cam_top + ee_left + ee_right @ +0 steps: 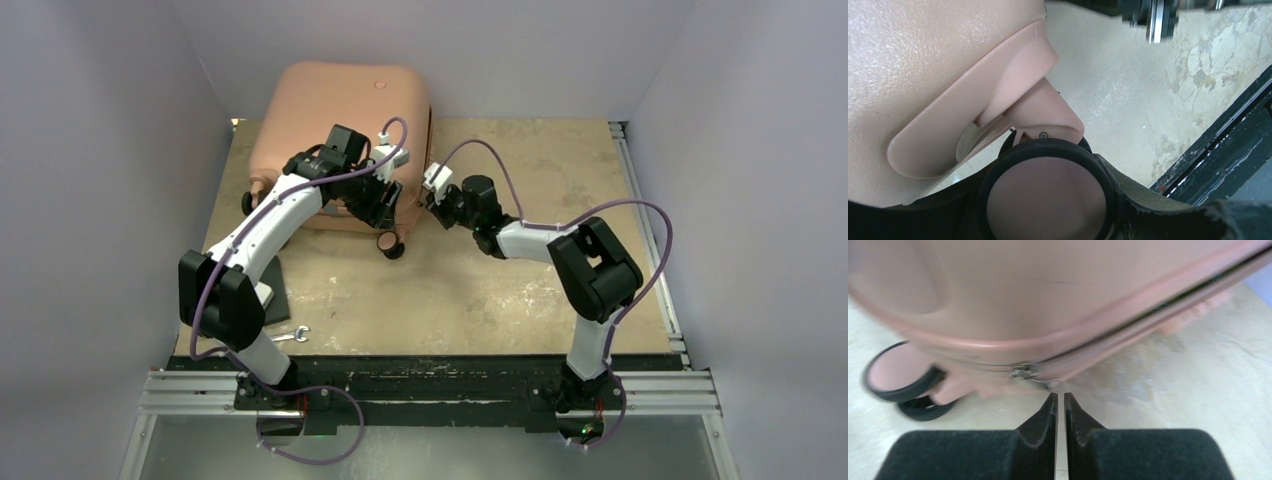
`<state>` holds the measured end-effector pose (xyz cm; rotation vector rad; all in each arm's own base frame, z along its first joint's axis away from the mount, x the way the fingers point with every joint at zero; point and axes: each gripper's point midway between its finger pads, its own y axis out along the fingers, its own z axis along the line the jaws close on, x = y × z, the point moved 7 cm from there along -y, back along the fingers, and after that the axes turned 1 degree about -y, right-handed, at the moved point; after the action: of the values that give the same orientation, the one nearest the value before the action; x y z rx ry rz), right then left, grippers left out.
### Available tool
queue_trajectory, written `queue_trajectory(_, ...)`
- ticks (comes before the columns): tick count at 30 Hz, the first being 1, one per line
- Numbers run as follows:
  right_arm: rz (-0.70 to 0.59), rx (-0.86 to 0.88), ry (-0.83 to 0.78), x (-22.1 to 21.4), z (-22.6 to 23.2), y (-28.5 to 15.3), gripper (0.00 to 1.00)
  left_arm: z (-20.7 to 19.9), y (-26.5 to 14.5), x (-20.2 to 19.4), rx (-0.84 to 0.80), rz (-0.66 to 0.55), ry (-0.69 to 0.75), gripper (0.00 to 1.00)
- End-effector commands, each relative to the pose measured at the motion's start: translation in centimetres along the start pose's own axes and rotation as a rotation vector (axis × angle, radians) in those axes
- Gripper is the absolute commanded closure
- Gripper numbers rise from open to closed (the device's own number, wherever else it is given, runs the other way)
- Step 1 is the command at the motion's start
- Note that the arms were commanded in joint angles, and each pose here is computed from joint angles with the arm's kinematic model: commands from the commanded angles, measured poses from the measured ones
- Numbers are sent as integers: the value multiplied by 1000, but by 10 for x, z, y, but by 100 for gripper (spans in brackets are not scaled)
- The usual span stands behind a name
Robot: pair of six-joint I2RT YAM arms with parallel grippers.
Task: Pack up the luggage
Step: Zip the luggage at the center of the board.
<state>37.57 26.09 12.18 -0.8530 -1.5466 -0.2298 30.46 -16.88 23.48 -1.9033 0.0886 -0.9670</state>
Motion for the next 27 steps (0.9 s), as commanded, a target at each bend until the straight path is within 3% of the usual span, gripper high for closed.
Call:
queue_trajectory(1,-120,-227,4,50,-59,-16,100,-23,-43,18,-72,-141,74,100)
queue_trajectory(8,-126,-233,3,56,-70,-17,100,-25,-46,14,-79,-129,85,100)
queue_trajectory(12,-138,-124,-120,65,-61,-23,100,-26,-46,15,-80,-137,82,100)
queue_trajectory(13,-135,-100,-132,65,-57,-25,98,-26,-46,15,-80,-140,82,100)
queue_trajectory(18,-111,-11,-184,60,-28,-36,62,-24,-44,18,-79,-139,80,100)
queue_trajectory(22,-93,12,-221,50,4,-37,57,-24,-44,19,-79,-141,79,100)
queue_trajectory(27,-58,-39,-150,34,12,-25,53,-24,-42,20,-79,-143,75,100)
